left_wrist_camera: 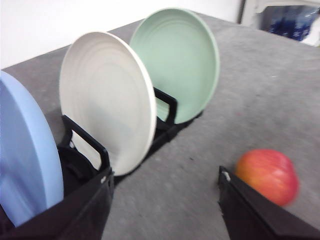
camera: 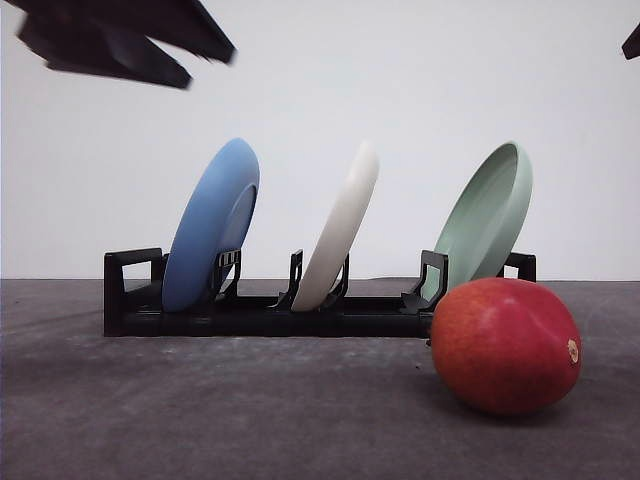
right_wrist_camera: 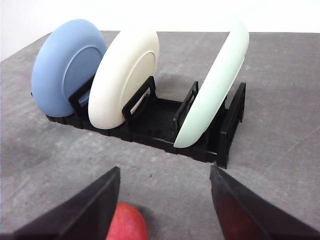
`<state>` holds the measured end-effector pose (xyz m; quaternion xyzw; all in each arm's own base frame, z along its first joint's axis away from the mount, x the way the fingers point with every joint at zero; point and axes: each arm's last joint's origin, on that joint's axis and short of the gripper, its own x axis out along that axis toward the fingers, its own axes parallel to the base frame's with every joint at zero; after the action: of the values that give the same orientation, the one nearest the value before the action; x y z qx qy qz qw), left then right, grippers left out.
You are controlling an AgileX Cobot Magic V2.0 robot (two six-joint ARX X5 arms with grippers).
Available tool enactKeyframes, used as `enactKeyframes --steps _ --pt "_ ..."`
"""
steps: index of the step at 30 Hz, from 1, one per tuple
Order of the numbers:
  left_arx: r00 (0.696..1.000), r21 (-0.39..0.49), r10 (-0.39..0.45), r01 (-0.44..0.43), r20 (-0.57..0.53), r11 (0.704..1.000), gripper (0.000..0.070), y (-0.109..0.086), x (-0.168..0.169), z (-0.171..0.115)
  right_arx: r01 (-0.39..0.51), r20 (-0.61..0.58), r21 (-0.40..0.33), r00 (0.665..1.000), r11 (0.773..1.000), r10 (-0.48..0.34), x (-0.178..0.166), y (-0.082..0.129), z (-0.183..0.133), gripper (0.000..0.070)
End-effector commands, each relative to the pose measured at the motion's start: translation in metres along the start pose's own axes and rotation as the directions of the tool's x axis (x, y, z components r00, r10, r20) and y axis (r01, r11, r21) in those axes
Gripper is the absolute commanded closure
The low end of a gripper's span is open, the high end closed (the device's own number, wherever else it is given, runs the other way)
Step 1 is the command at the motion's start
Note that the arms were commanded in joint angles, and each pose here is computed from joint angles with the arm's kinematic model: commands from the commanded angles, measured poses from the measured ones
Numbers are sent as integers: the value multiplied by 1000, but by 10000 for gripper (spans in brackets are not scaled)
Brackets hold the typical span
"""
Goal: Place pomegranate in white plate
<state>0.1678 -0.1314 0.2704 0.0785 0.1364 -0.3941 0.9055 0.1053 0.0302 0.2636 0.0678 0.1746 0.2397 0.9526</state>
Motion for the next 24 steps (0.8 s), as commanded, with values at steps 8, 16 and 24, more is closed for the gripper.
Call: enactKeyframes --steps 8,16,24 --pt "996 26 82 -83 21 996 306 -11 56 -2 -7 26 -16 1000 1000 7 -2 2 6 339" --pt "995 32 94 -93 -36 995 306 -12 108 7 -6 26 -16 1000 1000 7 -2 2 6 339" --pt "994 33 100 -98 -44 995 307 -8 153 22 -6 26 -16 1000 1000 6 -2 2 6 339"
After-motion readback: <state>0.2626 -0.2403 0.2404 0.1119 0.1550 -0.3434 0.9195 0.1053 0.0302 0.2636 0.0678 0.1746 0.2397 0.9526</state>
